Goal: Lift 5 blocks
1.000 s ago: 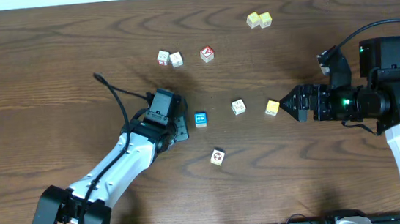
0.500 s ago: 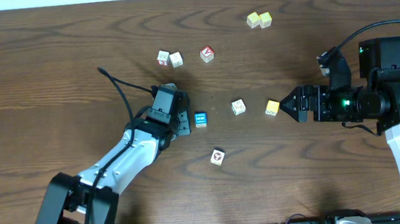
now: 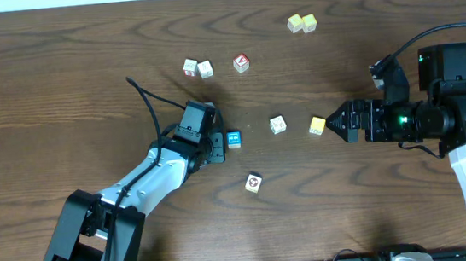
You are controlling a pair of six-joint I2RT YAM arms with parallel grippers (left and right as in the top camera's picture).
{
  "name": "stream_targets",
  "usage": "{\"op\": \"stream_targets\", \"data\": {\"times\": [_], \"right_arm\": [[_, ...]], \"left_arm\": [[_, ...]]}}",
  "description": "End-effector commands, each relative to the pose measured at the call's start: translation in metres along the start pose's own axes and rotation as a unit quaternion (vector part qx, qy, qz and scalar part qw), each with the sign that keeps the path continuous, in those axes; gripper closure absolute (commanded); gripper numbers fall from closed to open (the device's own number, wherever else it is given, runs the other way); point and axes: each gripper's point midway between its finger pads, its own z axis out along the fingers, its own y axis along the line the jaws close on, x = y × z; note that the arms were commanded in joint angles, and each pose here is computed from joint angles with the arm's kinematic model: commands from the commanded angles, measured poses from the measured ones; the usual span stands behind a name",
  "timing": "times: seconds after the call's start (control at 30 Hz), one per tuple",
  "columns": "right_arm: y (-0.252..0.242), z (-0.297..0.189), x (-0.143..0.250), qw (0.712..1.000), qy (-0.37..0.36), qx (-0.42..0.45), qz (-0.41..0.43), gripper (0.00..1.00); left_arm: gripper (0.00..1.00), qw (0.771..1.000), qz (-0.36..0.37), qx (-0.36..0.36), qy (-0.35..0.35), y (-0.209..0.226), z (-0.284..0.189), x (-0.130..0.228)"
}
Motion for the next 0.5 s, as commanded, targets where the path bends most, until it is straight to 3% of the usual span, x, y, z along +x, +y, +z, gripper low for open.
{"op": "stream_targets", "data": {"times": [0.0,0.23,0.47], "right_arm": [[-0.002,-0.005,-0.005,1.000,-0.008,0.003,-0.003,0.02],[-0.002,-0.005,-0.004,1.000,-0.008,0.003,-0.003,0.02],[-0.002,-0.005,-0.006,1.000,-0.010,0.003,-0.004,0.02]], "left_arm": [[0.53,1.000,0.011,0.008,-0.005,-0.005,-0.001,-0.007],[0.48,0.999,0.013,0.016,-0.028,-0.014,-0.013,-0.026],[0.47,0.996,0.006,0.031,-0.078,-0.019,-0.057,-0.052]]}}
